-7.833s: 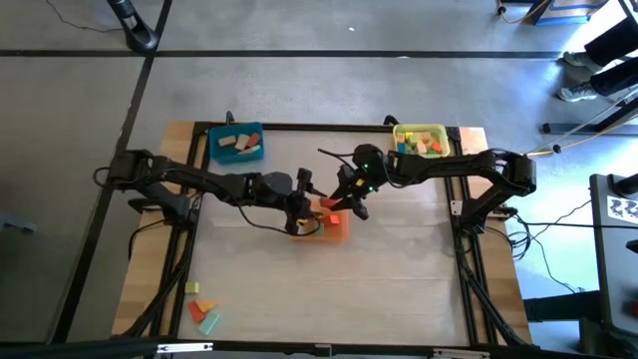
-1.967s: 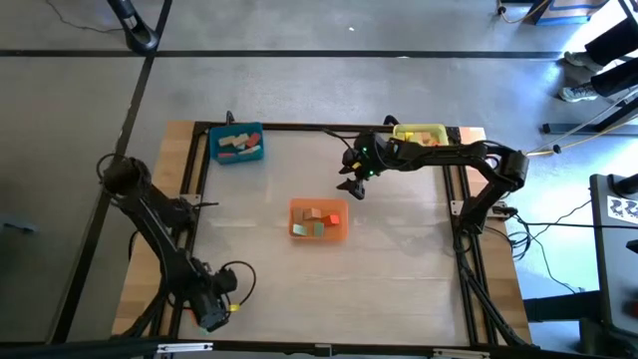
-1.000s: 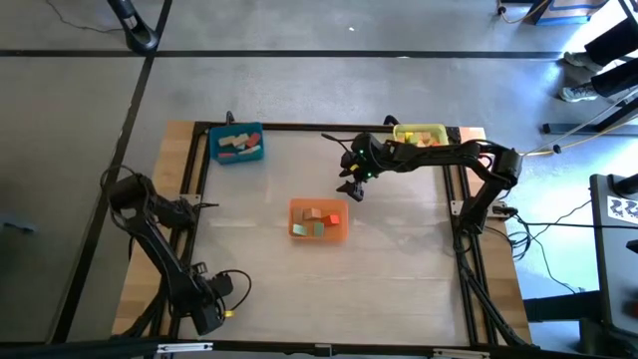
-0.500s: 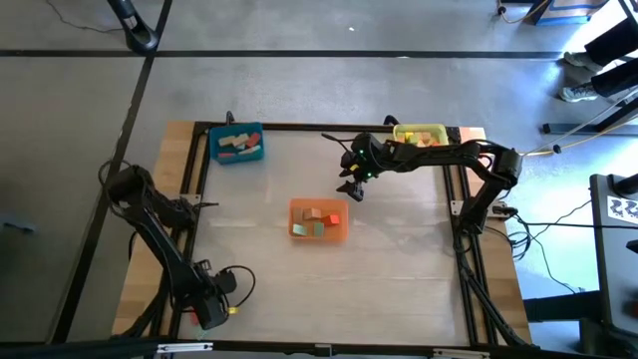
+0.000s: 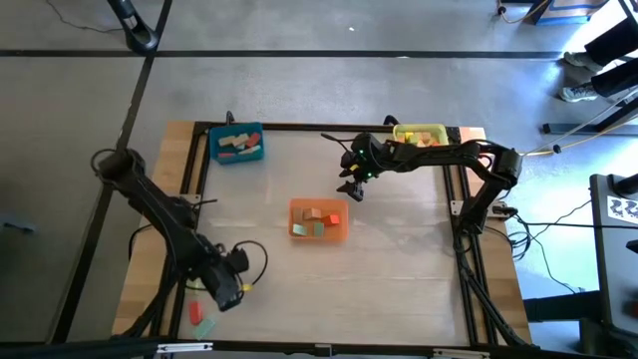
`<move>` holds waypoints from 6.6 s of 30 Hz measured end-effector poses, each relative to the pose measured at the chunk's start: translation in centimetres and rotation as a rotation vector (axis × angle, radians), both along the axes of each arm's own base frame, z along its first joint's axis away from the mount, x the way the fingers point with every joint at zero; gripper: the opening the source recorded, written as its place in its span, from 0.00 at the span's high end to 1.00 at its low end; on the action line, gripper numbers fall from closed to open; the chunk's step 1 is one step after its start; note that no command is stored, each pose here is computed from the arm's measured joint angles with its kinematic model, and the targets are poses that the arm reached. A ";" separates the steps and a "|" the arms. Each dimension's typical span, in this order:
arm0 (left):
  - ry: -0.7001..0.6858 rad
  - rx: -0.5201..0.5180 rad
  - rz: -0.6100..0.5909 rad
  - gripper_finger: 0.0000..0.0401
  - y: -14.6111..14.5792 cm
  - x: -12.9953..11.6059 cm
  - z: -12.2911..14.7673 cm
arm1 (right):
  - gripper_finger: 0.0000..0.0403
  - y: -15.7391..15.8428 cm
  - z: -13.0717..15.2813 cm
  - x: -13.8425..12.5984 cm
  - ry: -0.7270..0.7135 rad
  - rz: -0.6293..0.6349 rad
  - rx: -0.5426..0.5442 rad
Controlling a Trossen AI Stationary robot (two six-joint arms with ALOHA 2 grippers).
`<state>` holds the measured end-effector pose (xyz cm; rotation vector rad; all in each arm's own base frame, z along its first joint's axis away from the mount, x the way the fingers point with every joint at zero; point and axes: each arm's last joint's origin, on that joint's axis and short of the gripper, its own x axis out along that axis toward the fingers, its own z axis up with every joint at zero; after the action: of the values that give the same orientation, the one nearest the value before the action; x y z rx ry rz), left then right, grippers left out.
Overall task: Sort blocks by size
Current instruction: Put the yellow triangular block into the orange bin, then put the light green cube block into the yellow bin
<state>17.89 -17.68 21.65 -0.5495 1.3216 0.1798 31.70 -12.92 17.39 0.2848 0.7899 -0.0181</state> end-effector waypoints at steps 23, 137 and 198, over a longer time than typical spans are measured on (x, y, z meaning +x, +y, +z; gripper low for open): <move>-0.542 0.439 -0.029 0.95 11.1 8.4 3.8 | 0.27 0.0 0.0 0.0 0.001 0.000 0.000; -0.306 0.496 -0.272 0.47 8.4 2.9 2.7 | 0.27 0.6 4.2 -1.7 -0.066 -0.017 -0.053; 0.314 0.144 -0.224 0.47 -3.0 -9.5 -3.7 | 0.27 3.9 5.7 -1.4 -0.096 0.081 -0.102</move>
<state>8.39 -20.66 17.90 -0.2537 1.6496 0.1796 30.34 -9.06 23.07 0.1560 0.7024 0.0310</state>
